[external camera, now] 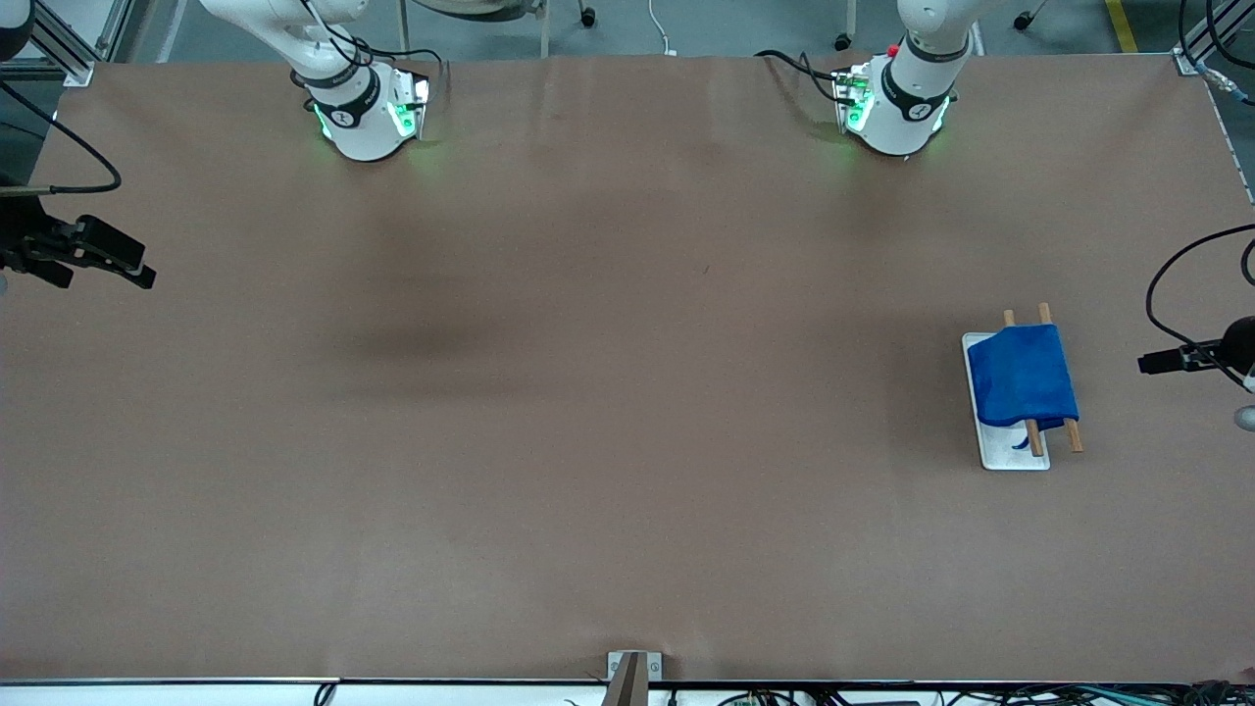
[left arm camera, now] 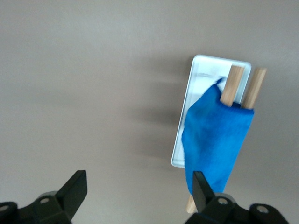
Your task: Right arm passes towel to left arm to hang
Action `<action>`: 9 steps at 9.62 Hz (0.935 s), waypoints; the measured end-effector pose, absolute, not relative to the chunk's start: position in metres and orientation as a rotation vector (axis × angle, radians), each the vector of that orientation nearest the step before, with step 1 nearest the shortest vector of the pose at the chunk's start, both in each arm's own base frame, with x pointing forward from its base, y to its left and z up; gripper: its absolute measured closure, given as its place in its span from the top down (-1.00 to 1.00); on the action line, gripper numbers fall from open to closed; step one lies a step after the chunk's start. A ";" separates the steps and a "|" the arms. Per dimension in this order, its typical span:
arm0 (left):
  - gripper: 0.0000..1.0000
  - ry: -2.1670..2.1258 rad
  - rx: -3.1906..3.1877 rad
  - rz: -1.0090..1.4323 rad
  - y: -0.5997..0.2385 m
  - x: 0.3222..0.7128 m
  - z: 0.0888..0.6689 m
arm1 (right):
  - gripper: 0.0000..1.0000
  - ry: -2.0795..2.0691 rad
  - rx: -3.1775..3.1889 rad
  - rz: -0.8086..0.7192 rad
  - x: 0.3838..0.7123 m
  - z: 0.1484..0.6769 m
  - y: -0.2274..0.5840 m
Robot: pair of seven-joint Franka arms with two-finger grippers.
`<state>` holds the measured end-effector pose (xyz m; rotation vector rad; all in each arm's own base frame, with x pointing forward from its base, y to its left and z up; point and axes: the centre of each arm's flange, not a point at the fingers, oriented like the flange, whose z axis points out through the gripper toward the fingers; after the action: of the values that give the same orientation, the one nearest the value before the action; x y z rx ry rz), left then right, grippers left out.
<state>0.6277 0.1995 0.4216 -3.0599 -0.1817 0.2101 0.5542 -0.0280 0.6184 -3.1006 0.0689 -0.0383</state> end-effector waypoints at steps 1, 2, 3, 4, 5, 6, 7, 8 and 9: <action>1.00 -0.142 -3.059 0.155 0.203 0.633 0.439 | 1.00 0.069 -3.101 -0.038 0.554 0.618 -0.028; 1.00 -0.103 -3.057 0.103 0.205 0.638 0.456 | 1.00 0.070 -3.101 -0.038 0.554 0.618 -0.028; 1.00 -0.063 -3.056 0.059 0.201 0.642 0.474 | 1.00 0.070 -3.101 -0.037 0.554 0.618 -0.029; 1.00 -0.024 -3.062 0.022 0.184 0.648 0.492 | 1.00 0.071 -3.101 -0.037 0.554 0.618 -0.029; 1.00 0.002 -3.067 -0.023 0.158 0.652 0.512 | 1.00 0.071 -3.101 -0.037 0.554 0.618 -0.029; 1.00 -0.007 -3.070 -0.056 0.128 0.651 0.534 | 1.00 0.071 -3.101 -0.037 0.554 0.618 -0.029; 1.00 -0.037 -3.080 -0.056 0.094 0.644 0.556 | 1.00 0.071 -3.101 -0.036 0.554 0.618 -0.029; 1.00 -0.061 -3.095 -0.038 0.063 0.634 0.574 | 1.00 0.071 -3.101 -0.035 0.554 0.617 -0.029; 1.00 -0.064 -3.113 -0.032 0.041 0.624 0.592 | 1.00 0.071 -3.101 -0.033 0.554 0.617 -0.029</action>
<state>0.6240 0.0408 0.5917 -3.1133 -0.0639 -0.0322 0.5544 -0.0286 0.6167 -3.1006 0.0705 -0.0331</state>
